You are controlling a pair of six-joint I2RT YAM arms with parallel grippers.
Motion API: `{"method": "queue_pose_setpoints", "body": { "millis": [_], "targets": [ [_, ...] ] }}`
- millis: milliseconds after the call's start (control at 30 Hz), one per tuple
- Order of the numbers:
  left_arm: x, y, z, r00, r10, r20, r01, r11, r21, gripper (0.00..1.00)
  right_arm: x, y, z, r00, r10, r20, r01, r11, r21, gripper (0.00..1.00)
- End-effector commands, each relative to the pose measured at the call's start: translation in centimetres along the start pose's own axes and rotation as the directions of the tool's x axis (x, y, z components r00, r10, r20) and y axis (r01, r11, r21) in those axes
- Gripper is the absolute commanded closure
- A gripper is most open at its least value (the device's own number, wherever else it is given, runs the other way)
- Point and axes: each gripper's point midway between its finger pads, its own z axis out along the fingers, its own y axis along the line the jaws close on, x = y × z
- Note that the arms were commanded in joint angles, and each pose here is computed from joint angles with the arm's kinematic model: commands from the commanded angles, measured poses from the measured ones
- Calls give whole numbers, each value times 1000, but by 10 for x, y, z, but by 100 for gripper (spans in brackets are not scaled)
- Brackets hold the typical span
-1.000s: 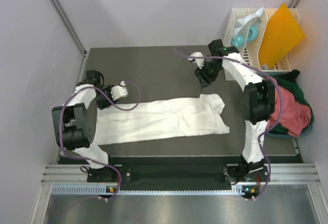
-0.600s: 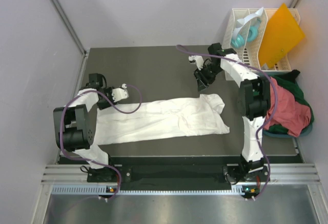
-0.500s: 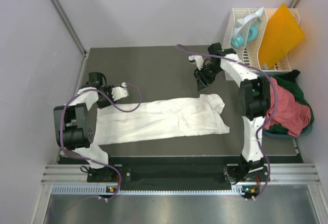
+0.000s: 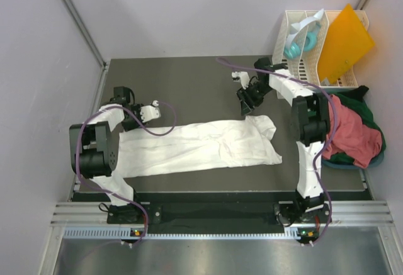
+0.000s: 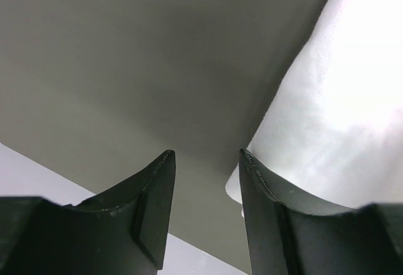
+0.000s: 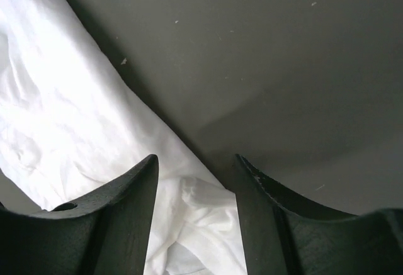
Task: Fold and stack the t-shirts
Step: Fold the other side of the tshirt into a rectangle
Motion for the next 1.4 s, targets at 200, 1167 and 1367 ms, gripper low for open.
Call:
{"method": "queue_pose_setpoints", "body": {
  "millis": [200,1167,1367],
  "targets": [
    [-6,-7,4,1000,23,0,-23,998,55,53,-12,7,-37,997,-50,51,46,997,66,47],
    [-28,20,-41,998,-15,53,14,1000,25,53,18,23,-56,993,-114,-28,116,990,82,46],
    [-23,-21,-38,999,11,38,-19,973,229,63,18,23,-56,993,-117,-29,119,989,86,47]
  ]
}}
